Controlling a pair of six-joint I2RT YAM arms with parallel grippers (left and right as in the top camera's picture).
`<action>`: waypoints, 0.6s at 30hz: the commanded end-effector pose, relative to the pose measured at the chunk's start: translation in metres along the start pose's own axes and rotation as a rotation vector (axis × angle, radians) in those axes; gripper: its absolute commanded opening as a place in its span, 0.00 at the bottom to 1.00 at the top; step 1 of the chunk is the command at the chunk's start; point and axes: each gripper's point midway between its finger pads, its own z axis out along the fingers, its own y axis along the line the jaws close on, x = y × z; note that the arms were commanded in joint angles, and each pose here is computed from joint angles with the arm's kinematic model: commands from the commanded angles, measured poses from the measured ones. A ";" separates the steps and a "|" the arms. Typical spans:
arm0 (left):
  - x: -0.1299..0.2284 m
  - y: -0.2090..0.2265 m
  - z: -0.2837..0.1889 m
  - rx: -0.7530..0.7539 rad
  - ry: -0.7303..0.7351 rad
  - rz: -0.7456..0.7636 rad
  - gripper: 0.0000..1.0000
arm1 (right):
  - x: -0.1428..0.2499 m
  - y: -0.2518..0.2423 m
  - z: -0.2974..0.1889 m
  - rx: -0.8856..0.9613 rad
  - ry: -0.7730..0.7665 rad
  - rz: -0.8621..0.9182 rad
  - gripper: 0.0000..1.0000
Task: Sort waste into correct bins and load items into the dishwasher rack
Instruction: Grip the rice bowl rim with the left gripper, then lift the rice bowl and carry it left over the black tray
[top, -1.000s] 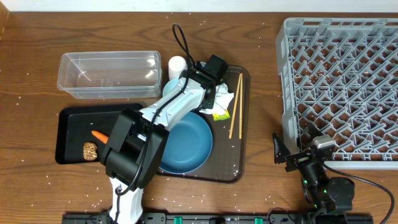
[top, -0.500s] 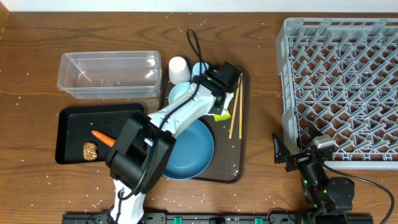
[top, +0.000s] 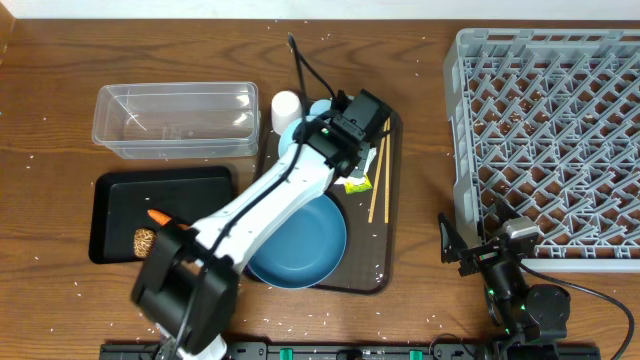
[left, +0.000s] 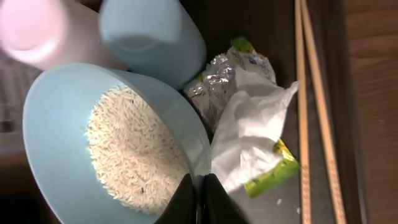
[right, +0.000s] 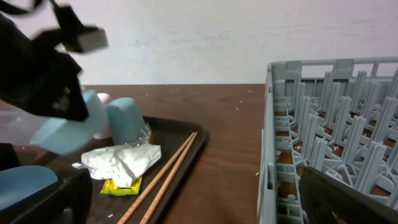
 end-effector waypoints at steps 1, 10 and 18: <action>-0.012 0.008 -0.029 0.012 -0.063 -0.063 0.06 | 0.001 0.002 0.000 -0.006 0.002 -0.008 0.99; -0.015 0.077 -0.086 0.017 -0.096 -0.393 0.06 | 0.001 0.002 0.000 -0.006 0.002 -0.008 0.99; 0.007 0.141 -0.092 0.153 0.042 -0.649 0.06 | 0.001 0.002 0.000 -0.006 0.002 -0.008 0.99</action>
